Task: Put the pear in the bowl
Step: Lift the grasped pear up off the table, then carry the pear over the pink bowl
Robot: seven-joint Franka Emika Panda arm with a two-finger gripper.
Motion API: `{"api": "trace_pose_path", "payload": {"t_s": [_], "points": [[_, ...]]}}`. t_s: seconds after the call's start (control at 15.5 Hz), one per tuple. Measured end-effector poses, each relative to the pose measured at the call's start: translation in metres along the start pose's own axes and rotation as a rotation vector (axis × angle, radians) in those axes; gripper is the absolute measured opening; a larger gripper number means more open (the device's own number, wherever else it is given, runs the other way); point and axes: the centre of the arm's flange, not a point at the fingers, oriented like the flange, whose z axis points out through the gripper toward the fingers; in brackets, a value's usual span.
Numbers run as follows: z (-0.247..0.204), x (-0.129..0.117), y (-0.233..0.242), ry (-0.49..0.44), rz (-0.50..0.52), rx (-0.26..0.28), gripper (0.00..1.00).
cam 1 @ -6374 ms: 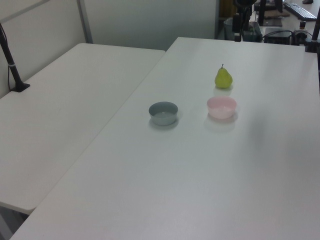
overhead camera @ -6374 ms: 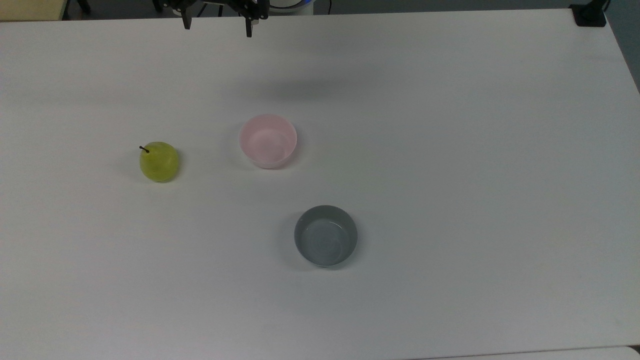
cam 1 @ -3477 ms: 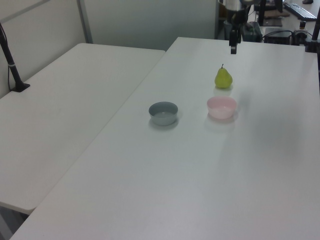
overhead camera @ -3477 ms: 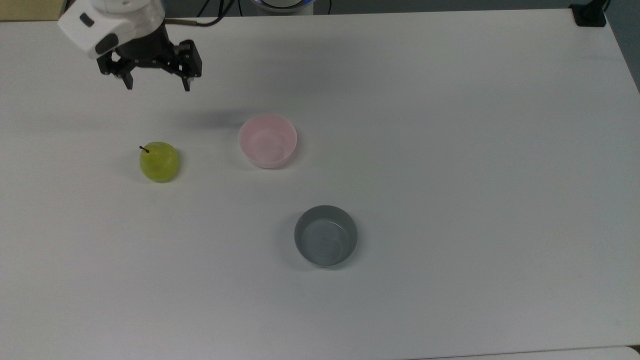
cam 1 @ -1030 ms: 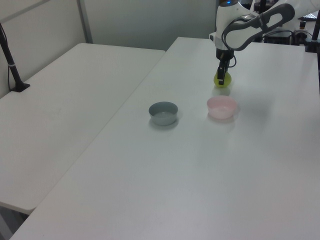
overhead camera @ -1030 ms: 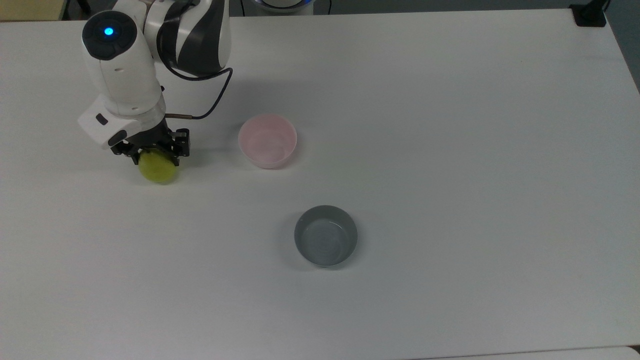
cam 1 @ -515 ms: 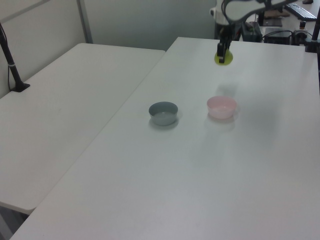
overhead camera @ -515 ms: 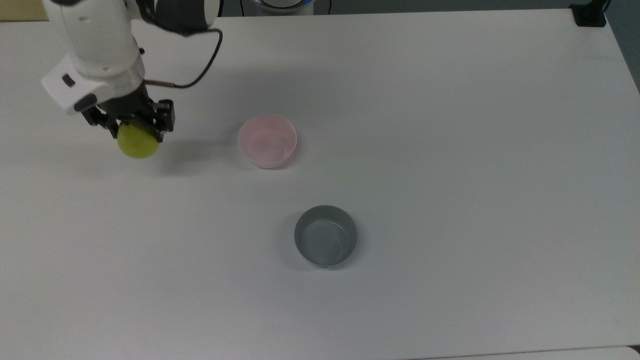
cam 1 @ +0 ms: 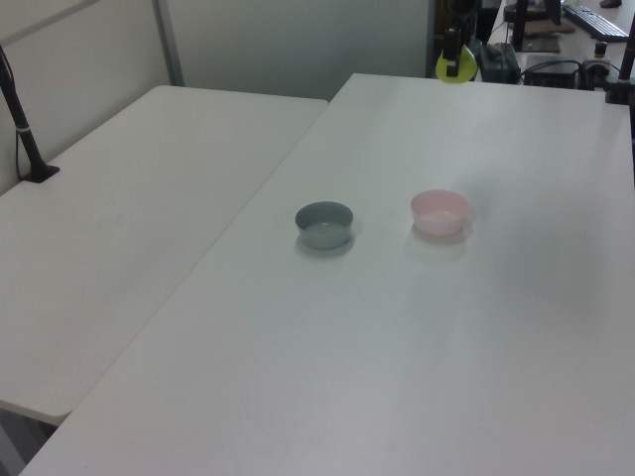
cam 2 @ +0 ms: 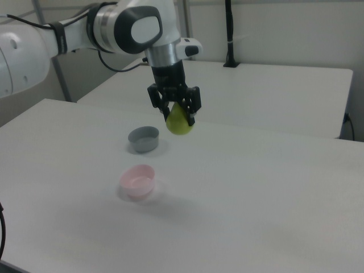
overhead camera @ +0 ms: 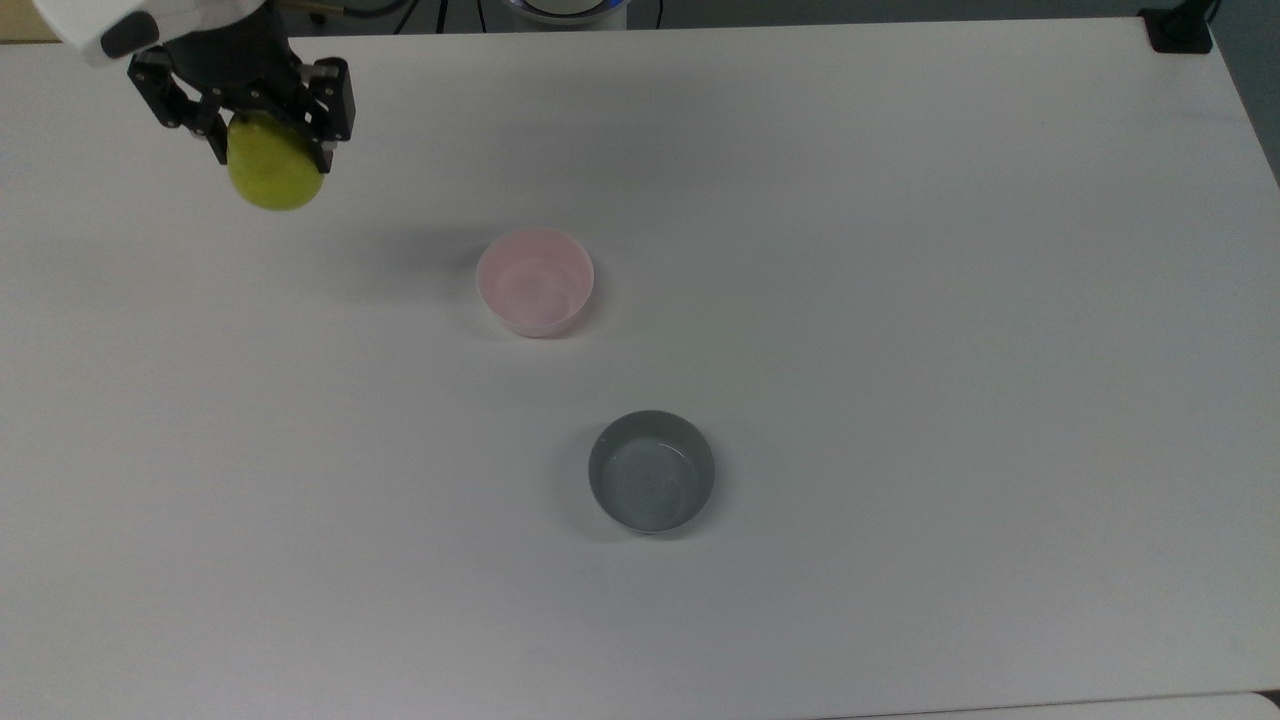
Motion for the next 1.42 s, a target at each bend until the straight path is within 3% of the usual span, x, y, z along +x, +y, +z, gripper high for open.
{"api": "trace_pose_path", "payload": {"t_s": [0.45, 0.9, 1.16, 1.42], "points": [[-0.001, 0.003, -0.078, -0.02, -0.099, 0.014, 0.75], [-0.008, -0.015, -0.164, -0.03, -0.179, 0.017, 0.75], [0.014, -0.027, -0.179, -0.077, -0.203, 0.019, 0.75], [0.064, -0.03, -0.182, -0.075, -0.214, 0.008, 0.75]]}}
